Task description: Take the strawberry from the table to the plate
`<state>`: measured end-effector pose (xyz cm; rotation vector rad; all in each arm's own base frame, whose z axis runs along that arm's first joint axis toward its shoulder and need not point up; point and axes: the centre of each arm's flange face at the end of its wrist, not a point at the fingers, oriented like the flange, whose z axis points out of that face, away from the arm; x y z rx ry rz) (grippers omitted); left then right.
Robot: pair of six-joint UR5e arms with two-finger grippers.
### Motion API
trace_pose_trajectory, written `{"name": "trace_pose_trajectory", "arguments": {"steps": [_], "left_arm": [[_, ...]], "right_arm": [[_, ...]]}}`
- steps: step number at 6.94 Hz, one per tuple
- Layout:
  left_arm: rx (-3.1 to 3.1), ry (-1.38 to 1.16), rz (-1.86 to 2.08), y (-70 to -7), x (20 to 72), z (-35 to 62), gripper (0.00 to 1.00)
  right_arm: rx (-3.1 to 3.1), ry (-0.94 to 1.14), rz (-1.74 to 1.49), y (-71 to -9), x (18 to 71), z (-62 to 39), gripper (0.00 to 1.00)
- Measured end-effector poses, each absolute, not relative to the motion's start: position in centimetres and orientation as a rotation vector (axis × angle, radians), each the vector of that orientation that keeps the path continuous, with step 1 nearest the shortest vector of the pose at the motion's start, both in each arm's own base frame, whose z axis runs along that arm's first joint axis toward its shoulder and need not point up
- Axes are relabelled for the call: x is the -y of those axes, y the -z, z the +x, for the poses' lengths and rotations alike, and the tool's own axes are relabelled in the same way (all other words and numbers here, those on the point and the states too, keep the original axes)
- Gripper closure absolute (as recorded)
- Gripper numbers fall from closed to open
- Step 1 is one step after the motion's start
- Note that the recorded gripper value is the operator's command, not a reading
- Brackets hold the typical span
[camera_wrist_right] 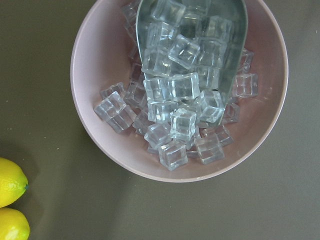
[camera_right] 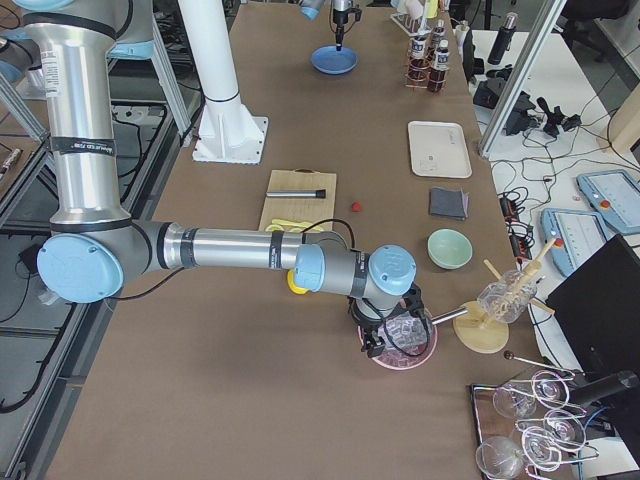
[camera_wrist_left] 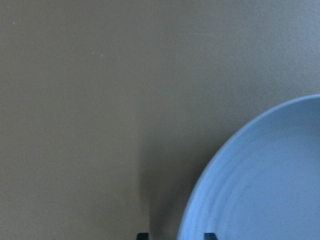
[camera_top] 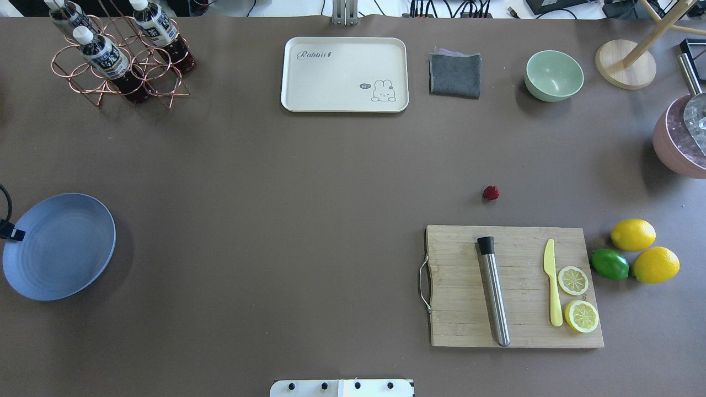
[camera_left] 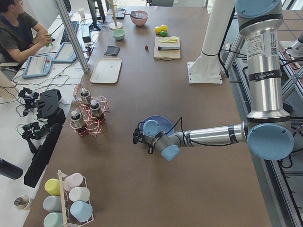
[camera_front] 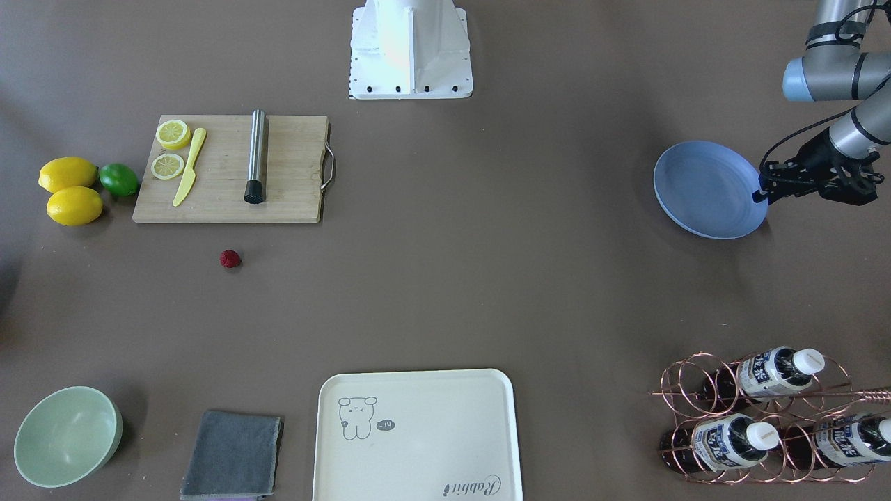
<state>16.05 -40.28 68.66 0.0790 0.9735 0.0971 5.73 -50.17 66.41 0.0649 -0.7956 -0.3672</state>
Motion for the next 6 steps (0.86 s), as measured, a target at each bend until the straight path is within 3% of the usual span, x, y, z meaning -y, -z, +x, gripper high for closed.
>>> {"name": "trace_pose_trajectory", "arguments": {"steps": [3,6], "left_arm": [[-0.981,-0.076,0.067,-68.4,40.2,16.0,1.00],[-1.076,-0.058,0.054,-63.3,40.6,16.0,1.00]], "right_arm": [[0.789,0.380,0.094,-65.0,50.7,5.6,0.00],[0.834,0.350,0.140,-60.4,52.0,3.8,0.00]]}}
